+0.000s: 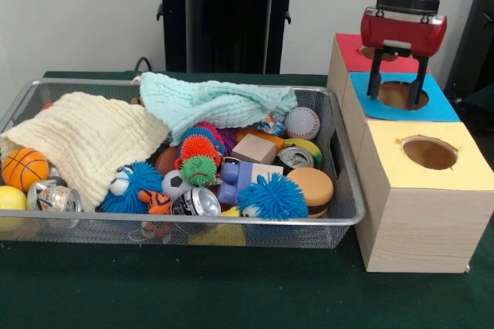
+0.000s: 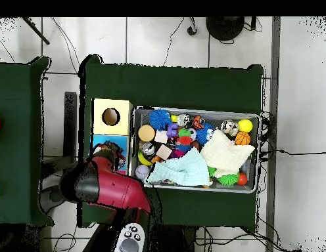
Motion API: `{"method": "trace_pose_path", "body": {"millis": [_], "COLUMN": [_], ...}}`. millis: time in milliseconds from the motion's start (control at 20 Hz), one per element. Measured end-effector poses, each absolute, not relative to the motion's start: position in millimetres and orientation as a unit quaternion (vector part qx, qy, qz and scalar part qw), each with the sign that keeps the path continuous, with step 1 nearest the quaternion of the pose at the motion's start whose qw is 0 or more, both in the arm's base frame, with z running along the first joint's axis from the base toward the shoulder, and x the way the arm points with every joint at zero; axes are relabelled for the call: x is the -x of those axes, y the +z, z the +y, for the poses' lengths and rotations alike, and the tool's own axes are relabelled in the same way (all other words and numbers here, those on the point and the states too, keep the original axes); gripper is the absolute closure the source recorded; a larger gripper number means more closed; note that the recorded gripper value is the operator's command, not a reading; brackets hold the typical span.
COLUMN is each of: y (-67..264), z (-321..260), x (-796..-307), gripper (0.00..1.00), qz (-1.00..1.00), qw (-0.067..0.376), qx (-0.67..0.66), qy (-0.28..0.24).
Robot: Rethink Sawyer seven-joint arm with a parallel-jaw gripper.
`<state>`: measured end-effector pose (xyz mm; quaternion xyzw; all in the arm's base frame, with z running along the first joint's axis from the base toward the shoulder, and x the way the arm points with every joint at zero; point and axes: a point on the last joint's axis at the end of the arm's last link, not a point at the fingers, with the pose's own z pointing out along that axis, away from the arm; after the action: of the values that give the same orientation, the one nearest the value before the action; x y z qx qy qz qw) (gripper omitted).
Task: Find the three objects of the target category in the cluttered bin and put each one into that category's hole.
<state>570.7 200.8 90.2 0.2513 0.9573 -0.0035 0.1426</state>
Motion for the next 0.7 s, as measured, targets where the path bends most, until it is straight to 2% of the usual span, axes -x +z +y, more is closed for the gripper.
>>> {"method": "trace_pose_path", "body": {"millis": [700], "y": [110], "z": [215], "x": [-575], "gripper": [0.00], "qz": [0.963], "qw": [0.128], "qx": [-0.236], "qy": [0.001]}}
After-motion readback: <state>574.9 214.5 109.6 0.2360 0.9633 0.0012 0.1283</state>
